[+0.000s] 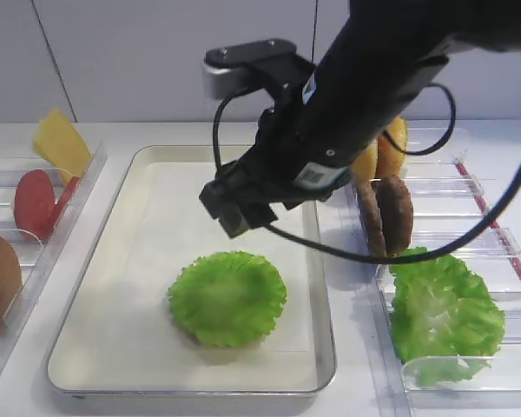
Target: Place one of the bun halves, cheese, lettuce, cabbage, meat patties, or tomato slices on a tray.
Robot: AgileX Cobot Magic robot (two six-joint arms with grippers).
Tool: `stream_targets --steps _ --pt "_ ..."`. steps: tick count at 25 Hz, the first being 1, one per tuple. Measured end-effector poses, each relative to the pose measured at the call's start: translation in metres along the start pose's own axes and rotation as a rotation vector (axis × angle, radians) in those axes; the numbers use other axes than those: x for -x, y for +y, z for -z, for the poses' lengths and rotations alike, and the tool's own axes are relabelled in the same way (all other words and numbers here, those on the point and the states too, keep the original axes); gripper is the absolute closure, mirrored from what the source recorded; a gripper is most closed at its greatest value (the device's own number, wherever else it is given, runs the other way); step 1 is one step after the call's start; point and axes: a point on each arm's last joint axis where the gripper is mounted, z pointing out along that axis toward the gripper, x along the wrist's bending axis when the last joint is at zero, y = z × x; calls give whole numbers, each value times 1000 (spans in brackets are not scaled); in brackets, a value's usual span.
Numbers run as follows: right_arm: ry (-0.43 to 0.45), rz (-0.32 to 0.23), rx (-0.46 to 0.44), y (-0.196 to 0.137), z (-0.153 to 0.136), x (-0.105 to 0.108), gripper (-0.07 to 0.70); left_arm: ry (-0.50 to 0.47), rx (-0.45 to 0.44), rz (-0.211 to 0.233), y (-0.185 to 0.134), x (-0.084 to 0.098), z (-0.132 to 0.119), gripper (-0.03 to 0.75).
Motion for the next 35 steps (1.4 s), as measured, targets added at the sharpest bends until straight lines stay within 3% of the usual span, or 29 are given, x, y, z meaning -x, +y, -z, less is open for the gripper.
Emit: stream_targets --steps 2,10,17,25,35 --pt "-14 -21 28 0 18 8 109 0 0 0 0 0 0 376" --pt "-141 -181 70 -27 89 74 110 0 0 0 0 0 0 376" --pt "-263 -282 163 -86 140 91 110 0 0 0 0 0 0 376" --pt "-377 -384 227 -168 161 72 110 0 0 0 0 0 0 376" --pt "-428 -394 340 -240 157 23 110 0 0 0 0 0 0 376"
